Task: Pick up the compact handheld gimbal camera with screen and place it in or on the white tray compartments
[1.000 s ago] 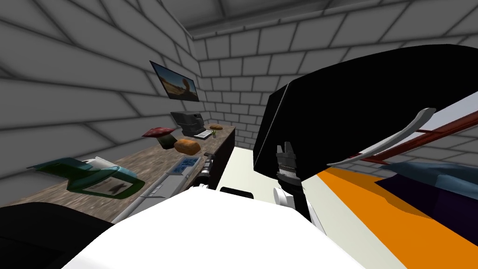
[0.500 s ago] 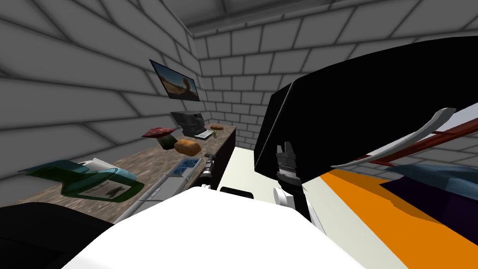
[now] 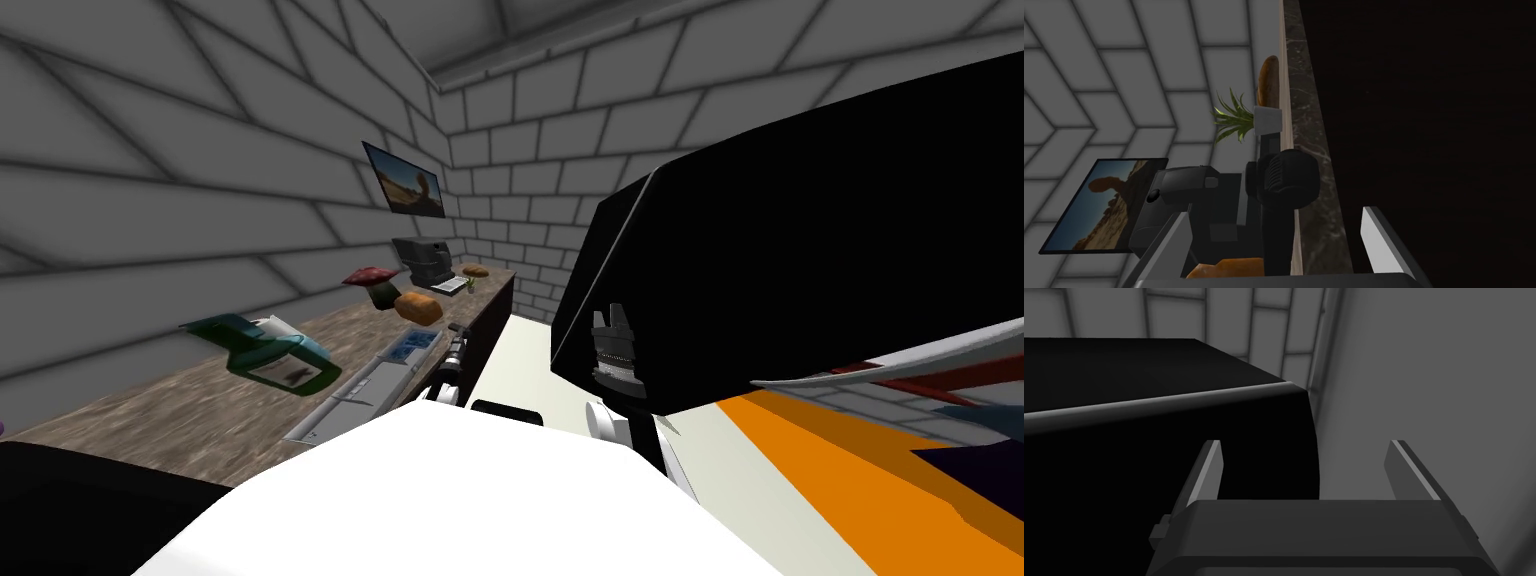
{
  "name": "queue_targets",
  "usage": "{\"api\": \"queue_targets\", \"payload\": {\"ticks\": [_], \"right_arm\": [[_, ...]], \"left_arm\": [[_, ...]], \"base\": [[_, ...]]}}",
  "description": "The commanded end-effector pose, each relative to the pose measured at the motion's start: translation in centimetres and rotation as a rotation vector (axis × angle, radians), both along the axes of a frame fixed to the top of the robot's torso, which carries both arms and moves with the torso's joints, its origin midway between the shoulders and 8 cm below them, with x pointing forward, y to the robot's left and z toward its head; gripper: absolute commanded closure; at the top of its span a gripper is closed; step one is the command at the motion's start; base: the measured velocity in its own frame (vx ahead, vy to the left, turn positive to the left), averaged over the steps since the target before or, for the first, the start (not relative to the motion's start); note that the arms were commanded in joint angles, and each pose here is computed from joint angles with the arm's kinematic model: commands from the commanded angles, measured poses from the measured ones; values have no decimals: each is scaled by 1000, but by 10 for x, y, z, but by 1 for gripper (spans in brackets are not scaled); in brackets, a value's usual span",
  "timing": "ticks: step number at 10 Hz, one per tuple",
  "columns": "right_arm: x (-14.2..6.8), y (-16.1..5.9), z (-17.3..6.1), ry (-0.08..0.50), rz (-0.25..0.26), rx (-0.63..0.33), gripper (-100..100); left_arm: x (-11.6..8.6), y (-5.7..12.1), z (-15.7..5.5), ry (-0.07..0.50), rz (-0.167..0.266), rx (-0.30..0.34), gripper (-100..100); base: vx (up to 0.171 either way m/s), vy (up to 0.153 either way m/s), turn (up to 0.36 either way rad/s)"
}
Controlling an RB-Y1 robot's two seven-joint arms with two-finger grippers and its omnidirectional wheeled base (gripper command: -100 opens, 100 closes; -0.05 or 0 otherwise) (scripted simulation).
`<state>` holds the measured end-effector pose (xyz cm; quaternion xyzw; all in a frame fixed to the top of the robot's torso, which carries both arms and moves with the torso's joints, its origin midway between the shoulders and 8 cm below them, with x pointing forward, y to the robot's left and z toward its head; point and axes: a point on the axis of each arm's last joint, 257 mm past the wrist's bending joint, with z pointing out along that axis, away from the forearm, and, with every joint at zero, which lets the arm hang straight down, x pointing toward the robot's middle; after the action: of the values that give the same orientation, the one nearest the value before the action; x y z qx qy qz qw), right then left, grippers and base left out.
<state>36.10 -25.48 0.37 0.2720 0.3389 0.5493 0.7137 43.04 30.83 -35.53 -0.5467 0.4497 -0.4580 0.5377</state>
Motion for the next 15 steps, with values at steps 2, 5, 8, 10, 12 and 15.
{"api": "queue_targets", "payload": {"ticks": [2,5,8,10,12,15], "right_arm": [[0,0,0,0,0,0,0],[0,0,0,0,0,0,0],[0,0,0,0,0,0,0],[0,0,0,0,0,0,0],[0,0,0,0,0,0,0],[0,0,0,0,0,0,0]], "left_arm": [[23,-17,-1,-3,-53,-6,-100],[45,-32,-3,1,-96,-10,-100],[63,-44,-1,0,-134,-9,-100],[79,-55,0,1,-168,-5,-100],[94,-64,3,2,-201,1,-100],[119,-79,9,5,-259,17,-100]], "base": [[-14,-30,163],[-12,-28,158],[-11,-17,123],[-18,-31,181],[-20,-27,167],[-20,-26,197]]}}
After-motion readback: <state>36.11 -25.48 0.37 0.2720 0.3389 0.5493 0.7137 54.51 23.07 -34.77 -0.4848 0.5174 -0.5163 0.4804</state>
